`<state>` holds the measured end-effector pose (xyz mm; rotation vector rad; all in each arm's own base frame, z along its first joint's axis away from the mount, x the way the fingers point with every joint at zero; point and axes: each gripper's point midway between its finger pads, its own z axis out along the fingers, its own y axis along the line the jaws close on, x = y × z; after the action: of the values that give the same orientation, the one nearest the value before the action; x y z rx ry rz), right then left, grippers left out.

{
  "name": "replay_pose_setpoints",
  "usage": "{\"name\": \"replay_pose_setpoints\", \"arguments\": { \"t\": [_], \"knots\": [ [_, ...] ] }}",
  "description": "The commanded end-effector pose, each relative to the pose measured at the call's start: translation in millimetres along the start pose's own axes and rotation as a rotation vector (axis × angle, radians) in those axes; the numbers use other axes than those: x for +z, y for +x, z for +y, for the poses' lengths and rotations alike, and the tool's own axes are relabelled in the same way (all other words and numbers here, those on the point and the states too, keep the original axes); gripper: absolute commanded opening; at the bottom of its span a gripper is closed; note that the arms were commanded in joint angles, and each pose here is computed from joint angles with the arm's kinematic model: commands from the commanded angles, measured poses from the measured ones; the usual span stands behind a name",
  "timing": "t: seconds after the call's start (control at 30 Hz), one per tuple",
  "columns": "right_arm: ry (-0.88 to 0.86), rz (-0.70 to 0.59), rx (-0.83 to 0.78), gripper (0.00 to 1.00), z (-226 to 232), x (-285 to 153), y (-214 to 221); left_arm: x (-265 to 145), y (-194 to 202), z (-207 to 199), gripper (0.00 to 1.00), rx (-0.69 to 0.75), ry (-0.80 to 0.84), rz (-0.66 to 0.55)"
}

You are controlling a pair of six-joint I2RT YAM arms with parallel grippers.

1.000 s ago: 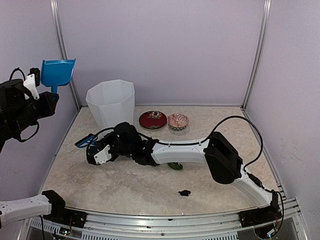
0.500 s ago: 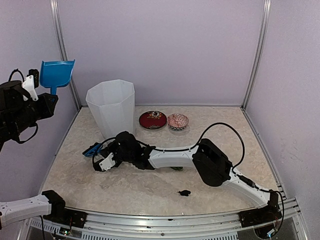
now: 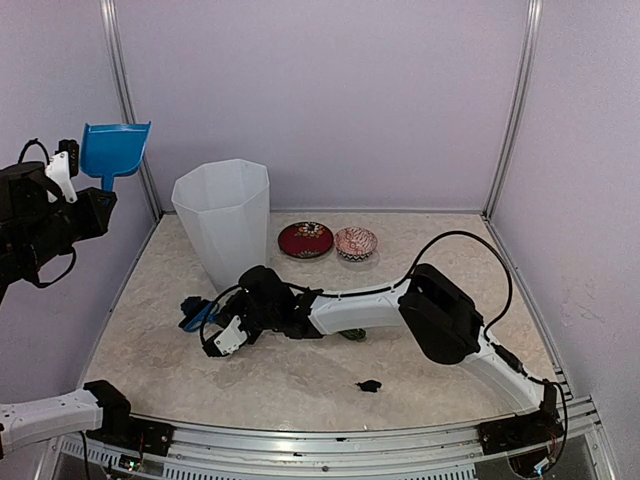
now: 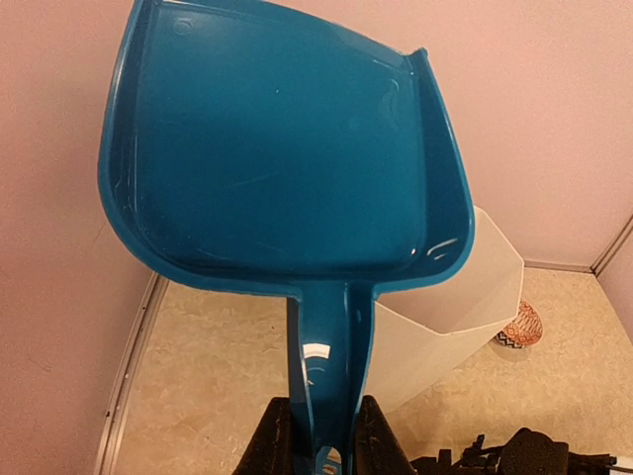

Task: Sweep away the paper scraps from the table
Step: Sweep the paper scraps at the center of the board.

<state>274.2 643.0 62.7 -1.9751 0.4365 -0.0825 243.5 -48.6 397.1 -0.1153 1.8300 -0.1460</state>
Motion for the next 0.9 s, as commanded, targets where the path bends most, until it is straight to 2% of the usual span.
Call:
{"name": "replay_pose_setpoints", "arguments": {
  "t": [0.0, 0.17, 0.4, 0.67, 0.87],
  "knots": [
    [-0.182, -0.008, 0.032, 0.00, 31, -40, -6, 2, 0, -2, 0.00, -0.007, 0.006, -0.001],
    [-0.282, -0.030, 0.144, 0.00, 42, -84, -20, 4, -1, -6, 0.00, -0.010, 0.021, -0.004],
    [-0.438, 0.046, 0.324, 0.00, 78, -155, -24, 6, -2, -12, 0.00, -0.016, 0.047, -0.005],
    [-0.415, 0.142, 0.484, 0.00, 77, -243, -26, 10, -6, -15, 0.00, -0.015, 0.050, -0.011],
    [-0.269, 0.192, 0.587, 0.00, 42, -307, -26, 17, -2, -21, 0.00, -0.018, 0.067, -0.002]
  ]
}}
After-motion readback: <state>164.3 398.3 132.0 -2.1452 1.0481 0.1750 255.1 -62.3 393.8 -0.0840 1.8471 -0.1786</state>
